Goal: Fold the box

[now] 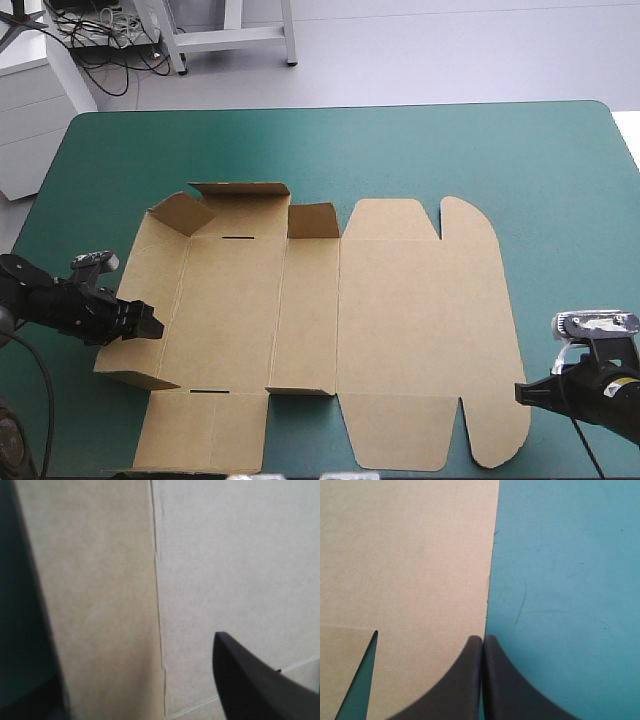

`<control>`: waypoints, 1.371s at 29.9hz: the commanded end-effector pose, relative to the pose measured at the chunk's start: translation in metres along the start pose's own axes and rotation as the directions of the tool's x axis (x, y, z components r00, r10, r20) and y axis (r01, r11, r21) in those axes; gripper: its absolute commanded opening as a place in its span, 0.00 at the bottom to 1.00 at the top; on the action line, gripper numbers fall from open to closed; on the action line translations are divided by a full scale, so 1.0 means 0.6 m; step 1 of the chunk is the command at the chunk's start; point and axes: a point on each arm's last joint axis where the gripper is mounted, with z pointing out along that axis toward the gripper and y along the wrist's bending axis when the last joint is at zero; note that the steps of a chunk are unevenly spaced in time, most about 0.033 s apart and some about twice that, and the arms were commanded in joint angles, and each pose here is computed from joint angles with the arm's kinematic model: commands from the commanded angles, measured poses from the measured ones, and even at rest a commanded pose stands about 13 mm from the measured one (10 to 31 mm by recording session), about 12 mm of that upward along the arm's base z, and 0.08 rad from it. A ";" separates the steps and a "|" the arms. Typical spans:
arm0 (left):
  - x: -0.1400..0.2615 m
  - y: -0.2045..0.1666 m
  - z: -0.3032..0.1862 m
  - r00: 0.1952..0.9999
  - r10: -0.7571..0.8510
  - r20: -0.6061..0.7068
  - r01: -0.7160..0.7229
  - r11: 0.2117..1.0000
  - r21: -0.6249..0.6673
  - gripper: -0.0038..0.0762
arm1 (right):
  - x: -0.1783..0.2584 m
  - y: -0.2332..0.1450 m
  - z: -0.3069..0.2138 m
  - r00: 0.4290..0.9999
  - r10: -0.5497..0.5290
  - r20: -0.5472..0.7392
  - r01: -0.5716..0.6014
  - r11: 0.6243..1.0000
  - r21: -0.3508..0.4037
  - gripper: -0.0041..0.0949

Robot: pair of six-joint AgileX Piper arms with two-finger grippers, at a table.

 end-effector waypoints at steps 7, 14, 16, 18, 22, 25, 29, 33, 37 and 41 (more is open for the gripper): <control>-0.008 -0.004 -0.006 1.000 -0.004 0.018 0.004 1.000 -0.002 0.04 | -0.014 0.000 -0.010 0.998 0.000 0.065 0.000 1.000 0.000 0.02; -0.007 0.001 0.022 0.993 0.025 -0.119 -0.035 0.996 -0.077 0.04 | -0.014 0.001 -0.010 0.998 0.000 0.065 0.000 1.000 -0.001 0.02; -0.012 -0.007 0.030 0.991 0.065 -0.119 -0.077 0.992 -0.096 0.04 | -0.014 0.001 -0.010 0.998 0.000 0.065 0.000 1.000 -0.001 0.02; -0.019 -0.018 0.034 0.989 0.098 -0.112 -0.110 0.988 -0.106 0.04 | -0.014 0.001 -0.010 0.998 0.002 0.066 -0.002 1.000 -0.004 0.02; -0.037 -0.036 0.024 0.982 0.163 -0.096 -0.173 0.978 -0.118 0.04 | -0.014 0.002 -0.010 0.998 0.005 0.067 -0.004 1.000 -0.010 0.02; -0.054 -0.050 0.011 0.979 0.188 -0.082 -0.199 0.968 -0.154 0.04 | -0.014 0.002 -0.010 0.998 0.005 0.066 -0.004 1.000 -0.010 0.02; -0.086 -0.083 -0.013 0.954 0.290 -0.072 -0.299 0.922 -0.248 0.04 | -0.015 0.002 -0.010 0.997 0.005 0.071 -0.005 1.000 -0.009 0.02; -0.123 -0.145 -0.040 0.884 0.466 -0.041 -0.448 0.820 -0.357 0.04 | -0.015 0.002 -0.010 0.997 0.005 0.071 -0.005 1.000 -0.009 0.02; -0.148 -0.222 -0.060 0.752 0.659 -0.018 -0.590 0.661 -0.464 0.04 | -0.016 0.002 -0.010 0.997 0.005 0.077 -0.005 1.000 -0.007 0.02; -0.160 -0.303 -0.076 0.573 0.819 -0.001 -0.664 0.464 -0.587 0.04 | -0.016 0.001 -0.010 0.997 0.005 0.078 -0.005 1.000 -0.007 0.02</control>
